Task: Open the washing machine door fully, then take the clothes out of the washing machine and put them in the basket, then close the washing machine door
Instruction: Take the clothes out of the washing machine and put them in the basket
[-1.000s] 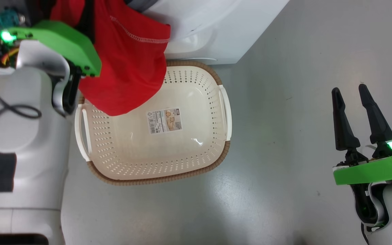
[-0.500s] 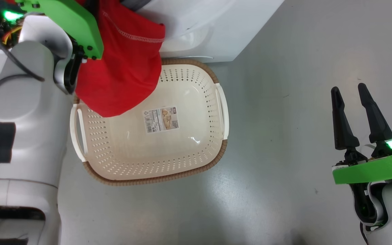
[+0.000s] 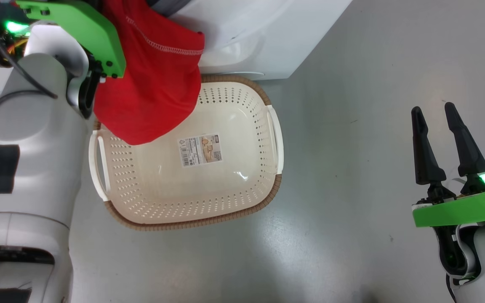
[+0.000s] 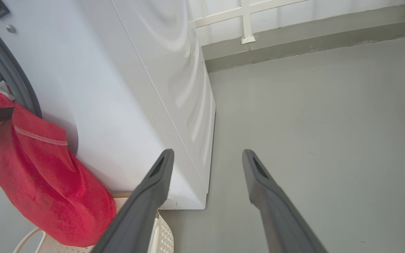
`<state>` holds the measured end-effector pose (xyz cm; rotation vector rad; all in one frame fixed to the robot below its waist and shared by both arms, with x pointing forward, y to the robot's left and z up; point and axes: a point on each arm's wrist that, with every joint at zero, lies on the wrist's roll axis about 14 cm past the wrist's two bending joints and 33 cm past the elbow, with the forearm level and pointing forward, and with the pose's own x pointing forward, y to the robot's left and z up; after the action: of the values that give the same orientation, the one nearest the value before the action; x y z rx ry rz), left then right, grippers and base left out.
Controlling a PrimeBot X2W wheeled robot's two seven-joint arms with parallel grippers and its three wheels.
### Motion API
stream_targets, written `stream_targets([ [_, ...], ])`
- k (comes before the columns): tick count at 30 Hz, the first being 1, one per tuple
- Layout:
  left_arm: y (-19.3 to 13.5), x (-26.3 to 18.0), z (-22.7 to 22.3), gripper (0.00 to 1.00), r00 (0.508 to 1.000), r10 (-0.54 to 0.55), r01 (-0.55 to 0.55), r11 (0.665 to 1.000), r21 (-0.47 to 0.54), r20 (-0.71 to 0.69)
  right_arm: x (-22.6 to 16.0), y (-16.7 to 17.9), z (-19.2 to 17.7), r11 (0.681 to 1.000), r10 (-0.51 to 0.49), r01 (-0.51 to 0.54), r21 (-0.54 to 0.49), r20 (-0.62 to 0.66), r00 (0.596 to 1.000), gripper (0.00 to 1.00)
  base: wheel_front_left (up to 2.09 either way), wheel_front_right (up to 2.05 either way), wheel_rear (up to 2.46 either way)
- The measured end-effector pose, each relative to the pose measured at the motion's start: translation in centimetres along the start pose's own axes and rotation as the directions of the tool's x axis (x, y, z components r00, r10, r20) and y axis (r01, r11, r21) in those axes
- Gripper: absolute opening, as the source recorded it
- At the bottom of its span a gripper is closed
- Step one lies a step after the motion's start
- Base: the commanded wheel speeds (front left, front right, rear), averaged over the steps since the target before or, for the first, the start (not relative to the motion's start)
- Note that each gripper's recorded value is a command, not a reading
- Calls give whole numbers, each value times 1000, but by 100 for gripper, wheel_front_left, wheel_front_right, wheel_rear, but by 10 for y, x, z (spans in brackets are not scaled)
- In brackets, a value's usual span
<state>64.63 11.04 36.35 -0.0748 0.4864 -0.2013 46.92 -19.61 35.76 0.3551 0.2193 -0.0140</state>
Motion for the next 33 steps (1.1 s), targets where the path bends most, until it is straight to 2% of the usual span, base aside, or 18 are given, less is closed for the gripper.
stream_targets([
  [2, 1, -2, 1, 0, 1000, 3, -3, 1000, -1, 13, 0, 1, 1, 1000, 2, -2, 0, 4, 1000, 100, 0, 0, 0],
  [18, 6, -24, 39, 0, 972, 17, 2, 997, -78, 234, 0, 11, 15, 1000, 28, -28, 1, 36, 999, 100, 0, 0, 0],
  [26, -10, -51, 20, 0, 960, -2, 62, 977, -206, 281, -7, 15, 20, 999, 38, -38, 1, 41, 998, 100, 0, 0, 0],
  [33, -19, -80, -5, 0, 955, -25, 109, 957, -269, 296, -11, 18, 23, 999, 45, -45, 2, 45, 998, 100, 0, 0, 0],
])
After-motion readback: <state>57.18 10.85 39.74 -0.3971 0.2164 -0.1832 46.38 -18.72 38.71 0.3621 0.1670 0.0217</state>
